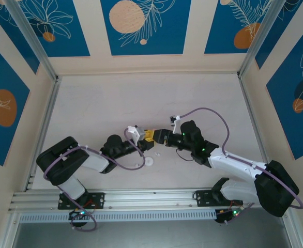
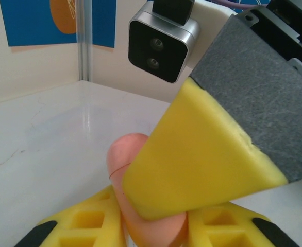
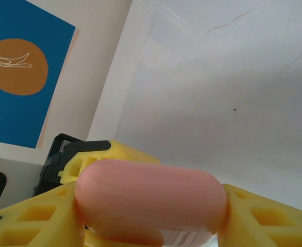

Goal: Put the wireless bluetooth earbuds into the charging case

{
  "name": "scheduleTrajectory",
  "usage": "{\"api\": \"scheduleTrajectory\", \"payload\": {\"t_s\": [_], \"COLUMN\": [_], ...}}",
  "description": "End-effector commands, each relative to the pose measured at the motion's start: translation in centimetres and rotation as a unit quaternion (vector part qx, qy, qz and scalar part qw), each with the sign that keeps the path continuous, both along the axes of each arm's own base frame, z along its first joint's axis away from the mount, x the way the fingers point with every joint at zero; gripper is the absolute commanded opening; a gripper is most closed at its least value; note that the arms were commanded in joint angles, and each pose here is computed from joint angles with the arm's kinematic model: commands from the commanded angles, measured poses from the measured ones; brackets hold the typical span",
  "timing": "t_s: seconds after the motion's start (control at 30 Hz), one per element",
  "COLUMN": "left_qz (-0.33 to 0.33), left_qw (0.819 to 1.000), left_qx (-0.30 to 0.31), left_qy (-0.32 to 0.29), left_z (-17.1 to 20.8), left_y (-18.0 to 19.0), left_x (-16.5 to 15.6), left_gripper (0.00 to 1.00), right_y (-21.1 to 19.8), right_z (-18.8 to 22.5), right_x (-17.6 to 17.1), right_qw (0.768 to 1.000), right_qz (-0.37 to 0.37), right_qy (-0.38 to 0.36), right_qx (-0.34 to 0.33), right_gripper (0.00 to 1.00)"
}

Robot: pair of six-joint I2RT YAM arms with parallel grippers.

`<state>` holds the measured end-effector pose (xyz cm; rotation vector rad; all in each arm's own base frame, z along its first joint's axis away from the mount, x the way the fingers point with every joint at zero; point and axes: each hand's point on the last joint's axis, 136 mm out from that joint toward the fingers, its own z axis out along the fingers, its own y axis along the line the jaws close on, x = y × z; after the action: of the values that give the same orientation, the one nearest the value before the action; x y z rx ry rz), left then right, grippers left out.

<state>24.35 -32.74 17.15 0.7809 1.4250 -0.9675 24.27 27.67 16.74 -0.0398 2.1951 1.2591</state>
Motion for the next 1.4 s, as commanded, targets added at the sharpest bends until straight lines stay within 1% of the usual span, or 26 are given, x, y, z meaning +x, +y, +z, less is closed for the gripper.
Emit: {"api": "scheduleTrajectory", "payload": {"t_s": [0.0, 0.13, 0.17, 0.23, 0.3, 0.37, 0.5, 0.6, 0.7, 0.8, 0.87, 0.93, 1.07, 1.17, 1.37], "left_qz": [-0.006, -0.007, -0.007, -0.01, -0.018, -0.031, -0.059, -0.087, -0.123, -0.155, -0.169, -0.181, -0.199, -0.209, -0.215], "left_qw": [0.999, 1.0, 1.0, 1.0, 1.0, 0.999, 0.998, 0.996, 0.991, 0.986, 0.984, 0.98, 0.975, 0.973, 0.971], "left_qx": [-0.021, -0.02, -0.02, -0.02, -0.018, -0.021, -0.027, -0.029, -0.028, -0.028, -0.03, -0.029, -0.031, -0.029, -0.031], "left_qy": [-0.025, -0.023, -0.022, -0.017, -0.01, -0.003, -0.004, -0.016, -0.032, -0.047, -0.056, -0.072, -0.089, -0.096, -0.104], "left_z": [1.8, 1.6, 1.6, 1.4, 1.1, 1.1, 1.7, 2.3, 2.9, 3.4, 3.8, 4.2, 4.9, 5.1, 5.5], "left_y": [0.1, 0.4, 0.5, 0.8, 1.1, 1.3, 1.9, 2.1, 2.1, 2.0, 2.1, 2.2, 2.4, 2.4, 2.5], "left_x": [-0.6, -0.6, -0.6, -0.5, -0.4, -0.4, -0.8, -1.7, -3.1, -4.3, -5.0, -5.6, -6.6, -7.0, -7.4], "left_gripper": [0.2, 0.17, 0.17, 0.17, 0.16, 0.16, 0.15, 0.15, 0.15, 0.15, 0.14, 0.13, 0.13, 0.13, 0.13], "right_y": [0.4, 0.2, 0.1, -0.1, -0.4, -1.1, -2.4, -3.2, -3.8, -4.0, -3.7, -3.5, -3.3, -3.0, -1.8], "right_z": [1.2, 1.2, 1.3, 1.9, 2.8, 3.6, 5.1, 5.9, 6.5, 6.5, 6.5, 6.9, 6.4, 6.5, 6.8], "right_x": [-0.5, -0.5, -0.6, -0.7, -0.9, -1.2, -1.9, -2.8, -4.0, -5.2, -6.5, -7.5, -8.4, -8.4, -8.0], "right_qw": [0.999, 0.999, 0.999, 0.998, 0.996, 0.992, 0.98, 0.961, 0.931, 0.896, 0.865, 0.844, 0.814, 0.804, 0.798], "right_qz": [0.024, 0.024, 0.026, 0.036, 0.048, 0.058, 0.081, 0.11, 0.154, 0.211, 0.257, 0.288, 0.329, 0.351, 0.384], "right_qy": [-0.021, -0.03, -0.036, -0.057, -0.08, -0.108, -0.18, -0.252, -0.326, -0.382, -0.422, -0.445, -0.471, -0.473, -0.462], "right_qx": [-0.009, -0.012, -0.014, -0.012, -0.006, -0.004, -0.01, -0.028, -0.051, -0.076, -0.082, -0.078, -0.085, -0.084, -0.058], "right_gripper": [0.58, 0.61, 0.64, 0.74, 0.8, 0.82, 0.82, 0.77, 0.73, 0.68, 0.63, 0.62, 0.62, 0.62, 0.6]}}
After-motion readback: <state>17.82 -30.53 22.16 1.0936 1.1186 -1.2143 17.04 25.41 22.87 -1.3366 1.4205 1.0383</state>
